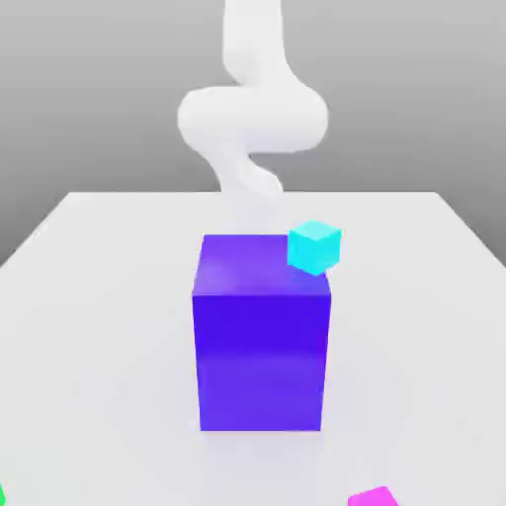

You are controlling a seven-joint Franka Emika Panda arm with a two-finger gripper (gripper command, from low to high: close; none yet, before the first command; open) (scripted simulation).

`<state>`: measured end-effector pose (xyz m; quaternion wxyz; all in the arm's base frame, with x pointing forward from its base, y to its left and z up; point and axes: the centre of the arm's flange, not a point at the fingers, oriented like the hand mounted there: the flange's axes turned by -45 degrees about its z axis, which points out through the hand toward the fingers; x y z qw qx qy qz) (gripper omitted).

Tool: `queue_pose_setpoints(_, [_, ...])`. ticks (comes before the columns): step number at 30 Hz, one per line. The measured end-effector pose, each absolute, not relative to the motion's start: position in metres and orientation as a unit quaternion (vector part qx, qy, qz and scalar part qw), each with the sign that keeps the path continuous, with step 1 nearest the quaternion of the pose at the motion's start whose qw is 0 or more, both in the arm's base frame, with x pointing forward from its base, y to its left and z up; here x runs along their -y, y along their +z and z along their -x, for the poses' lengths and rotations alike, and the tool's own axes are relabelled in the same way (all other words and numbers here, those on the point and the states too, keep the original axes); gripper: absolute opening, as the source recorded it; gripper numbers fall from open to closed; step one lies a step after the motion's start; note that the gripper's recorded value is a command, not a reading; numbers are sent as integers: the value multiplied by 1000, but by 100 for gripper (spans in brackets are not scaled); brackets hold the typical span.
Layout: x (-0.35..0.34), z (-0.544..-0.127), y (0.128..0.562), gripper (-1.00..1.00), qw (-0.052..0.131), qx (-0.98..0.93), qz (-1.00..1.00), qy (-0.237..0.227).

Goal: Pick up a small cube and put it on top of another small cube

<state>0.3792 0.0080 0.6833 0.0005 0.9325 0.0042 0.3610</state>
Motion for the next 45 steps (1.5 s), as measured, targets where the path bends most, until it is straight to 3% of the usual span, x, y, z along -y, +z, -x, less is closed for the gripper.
queue_pose_setpoints(8, [-38, -469, 576, 0, 8, -43, -963, 267])
queue_pose_setpoints(16, [-73, -525, 449, 0, 10, -86, -981, 172])
queue_pose_setpoints(23, [-105, -544, 325, 0, 8, -125, -988, 89])
queue_pose_setpoints(29, [-128, -535, 217, 0, 2, -155, -988, 16])
queue_pose_setpoints(34, [-133, -531, 139, 0, 0, -161, -987, 0])
queue_pose_setpoints(35, [-133, -531, 131, -100, 0, -161, -987, 0])
queue_pose_setpoints(41, [-133, -530, 127, -100, 0, -162, -987, 0])
queue_pose_setpoints(45, [-134, -531, 168, -100, 0, -161, -987, 0])
